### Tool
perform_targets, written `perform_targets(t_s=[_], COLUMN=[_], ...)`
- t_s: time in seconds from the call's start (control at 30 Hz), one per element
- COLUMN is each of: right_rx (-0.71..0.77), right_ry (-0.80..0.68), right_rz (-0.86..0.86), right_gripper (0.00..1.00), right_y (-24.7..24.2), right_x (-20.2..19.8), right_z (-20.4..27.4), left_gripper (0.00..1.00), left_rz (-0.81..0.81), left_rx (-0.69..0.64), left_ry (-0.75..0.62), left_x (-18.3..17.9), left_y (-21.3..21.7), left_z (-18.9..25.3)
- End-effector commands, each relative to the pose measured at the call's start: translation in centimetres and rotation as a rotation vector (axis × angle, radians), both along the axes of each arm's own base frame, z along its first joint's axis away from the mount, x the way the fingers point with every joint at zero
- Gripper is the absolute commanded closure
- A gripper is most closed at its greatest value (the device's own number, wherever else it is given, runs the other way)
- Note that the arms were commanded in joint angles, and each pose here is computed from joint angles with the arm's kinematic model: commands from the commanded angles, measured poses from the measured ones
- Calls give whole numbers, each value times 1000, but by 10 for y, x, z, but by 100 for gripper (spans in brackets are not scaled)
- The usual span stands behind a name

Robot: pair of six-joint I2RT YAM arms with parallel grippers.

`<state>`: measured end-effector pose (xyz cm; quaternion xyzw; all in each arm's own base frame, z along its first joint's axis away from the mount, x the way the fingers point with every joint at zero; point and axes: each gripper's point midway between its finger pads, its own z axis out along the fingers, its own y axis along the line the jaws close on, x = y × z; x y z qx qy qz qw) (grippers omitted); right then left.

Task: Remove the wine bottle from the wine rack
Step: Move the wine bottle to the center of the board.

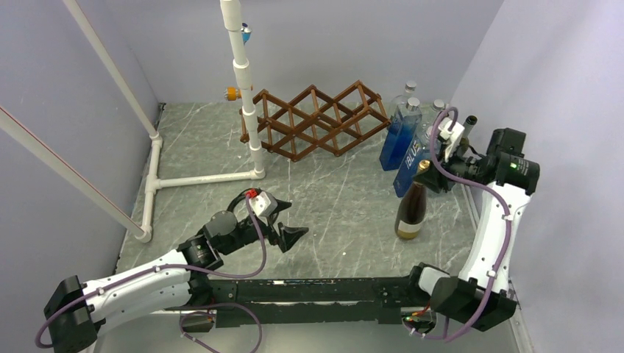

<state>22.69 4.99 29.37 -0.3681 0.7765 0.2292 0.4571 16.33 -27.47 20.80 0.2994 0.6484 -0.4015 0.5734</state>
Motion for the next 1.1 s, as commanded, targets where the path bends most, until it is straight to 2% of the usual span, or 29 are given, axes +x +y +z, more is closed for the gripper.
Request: perform_targets(t_s=[0.0,0.53,1.07], right_rx=[9,29,101], right_ry=[-225,-300,-306], right_rz=[-12,-239,-255], right_gripper=[100,100,100], right_y=[-14,-110,-131], right_x=[14,50,68], right_z=[52,63,56], left_gripper=[1,0,0], left_rz=[26,40,37], left_rx=[-20,-10,-20], left_ry=[8,8,1], left_x=[2,3,2], left_y=[4,8,8], left_z=[0,-6,-3])
